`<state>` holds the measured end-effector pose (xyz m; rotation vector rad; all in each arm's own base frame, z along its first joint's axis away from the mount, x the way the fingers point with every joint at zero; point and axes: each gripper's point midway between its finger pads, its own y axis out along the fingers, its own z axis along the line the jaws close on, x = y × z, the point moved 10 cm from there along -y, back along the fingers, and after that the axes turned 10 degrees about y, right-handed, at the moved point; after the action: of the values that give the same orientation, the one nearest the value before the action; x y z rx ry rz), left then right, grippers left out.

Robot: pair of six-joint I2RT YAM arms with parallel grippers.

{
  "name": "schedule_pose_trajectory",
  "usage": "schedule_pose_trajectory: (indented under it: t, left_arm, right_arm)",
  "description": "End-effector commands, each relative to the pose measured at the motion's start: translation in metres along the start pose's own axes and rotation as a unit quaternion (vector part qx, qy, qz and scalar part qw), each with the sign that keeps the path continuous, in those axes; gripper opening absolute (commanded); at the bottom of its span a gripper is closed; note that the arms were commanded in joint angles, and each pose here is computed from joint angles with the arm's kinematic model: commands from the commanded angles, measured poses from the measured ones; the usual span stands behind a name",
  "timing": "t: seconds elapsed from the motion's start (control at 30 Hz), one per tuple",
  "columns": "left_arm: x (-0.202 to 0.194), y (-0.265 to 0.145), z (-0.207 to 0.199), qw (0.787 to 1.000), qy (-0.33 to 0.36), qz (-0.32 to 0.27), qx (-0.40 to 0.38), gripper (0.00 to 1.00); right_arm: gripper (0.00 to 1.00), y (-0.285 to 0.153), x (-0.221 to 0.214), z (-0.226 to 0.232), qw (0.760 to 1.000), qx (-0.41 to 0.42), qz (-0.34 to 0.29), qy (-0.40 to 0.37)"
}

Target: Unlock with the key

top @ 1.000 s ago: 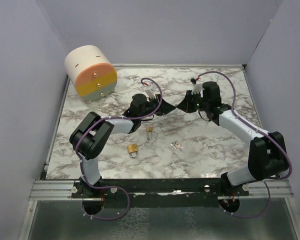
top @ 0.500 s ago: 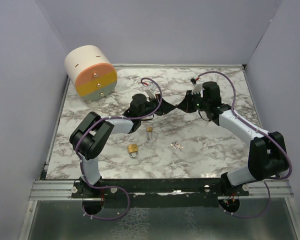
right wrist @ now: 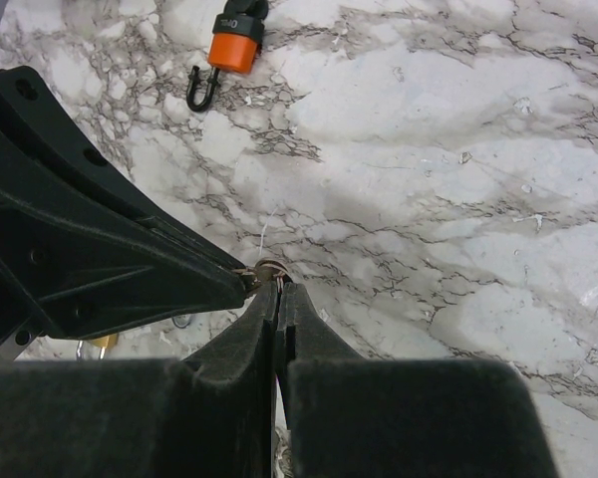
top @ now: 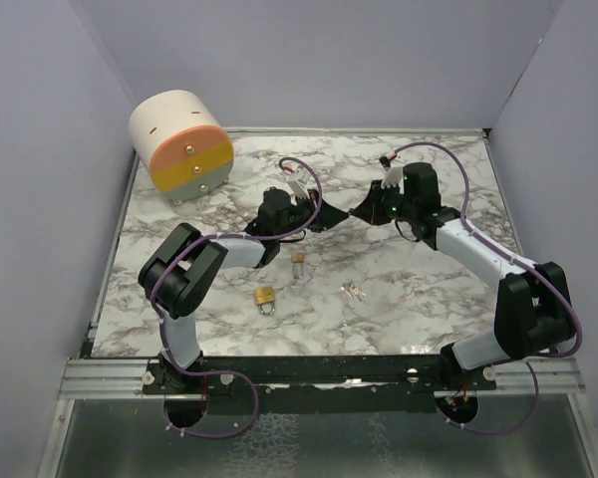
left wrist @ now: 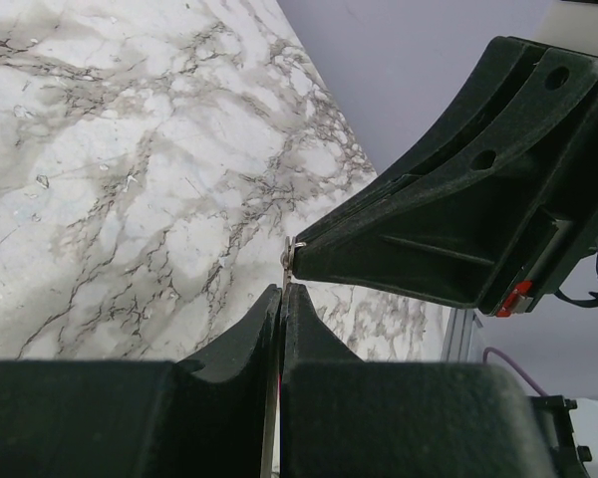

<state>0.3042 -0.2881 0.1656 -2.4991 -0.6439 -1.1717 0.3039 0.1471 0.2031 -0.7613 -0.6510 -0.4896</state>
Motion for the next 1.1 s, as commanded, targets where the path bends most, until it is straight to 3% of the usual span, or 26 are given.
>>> schedule_pose_trajectory:
  t: [0.0,0.17,0.2,0.3,0.4,0.87,1.07]
  left_arm:
    - [0.011,-0.005,-0.004,1.0,0.007,-0.03,0.003,0.0]
    - [0.012,-0.008,-0.004,0.999,0.005,-0.036,0.012,0.0]
    - [0.013,-0.009,-0.003,0.999,0.004,-0.037,0.012,0.0]
    - [0.014,-0.009,-0.003,0.999,0.003,-0.037,0.011,0.0]
    - [0.014,-0.009,-0.002,0.999,0.004,-0.035,0.009,0.0]
    - [0.018,-0.008,-0.009,0.999,0.012,-0.03,-0.026,0.0]
    - [0.021,-0.008,-0.013,0.999,0.014,-0.032,-0.039,0.0]
  right_arm:
    - [0.01,-0.004,0.011,0.008,0.999,0.015,-0.024,-0.02]
    - [0.02,-0.006,0.01,0.008,0.999,0.015,-0.023,-0.02]
    - [0.08,-0.006,0.01,0.009,0.999,0.015,-0.024,-0.019]
    - [0.45,-0.01,0.014,0.01,0.999,0.0,-0.041,-0.012]
    - [0.57,-0.019,0.021,0.013,0.997,-0.011,-0.072,-0.017]
    - [0.56,-0.005,0.022,0.014,0.998,0.035,-0.045,0.006]
    - [0.45,0.0,0.018,0.011,0.999,0.04,-0.033,0.009]
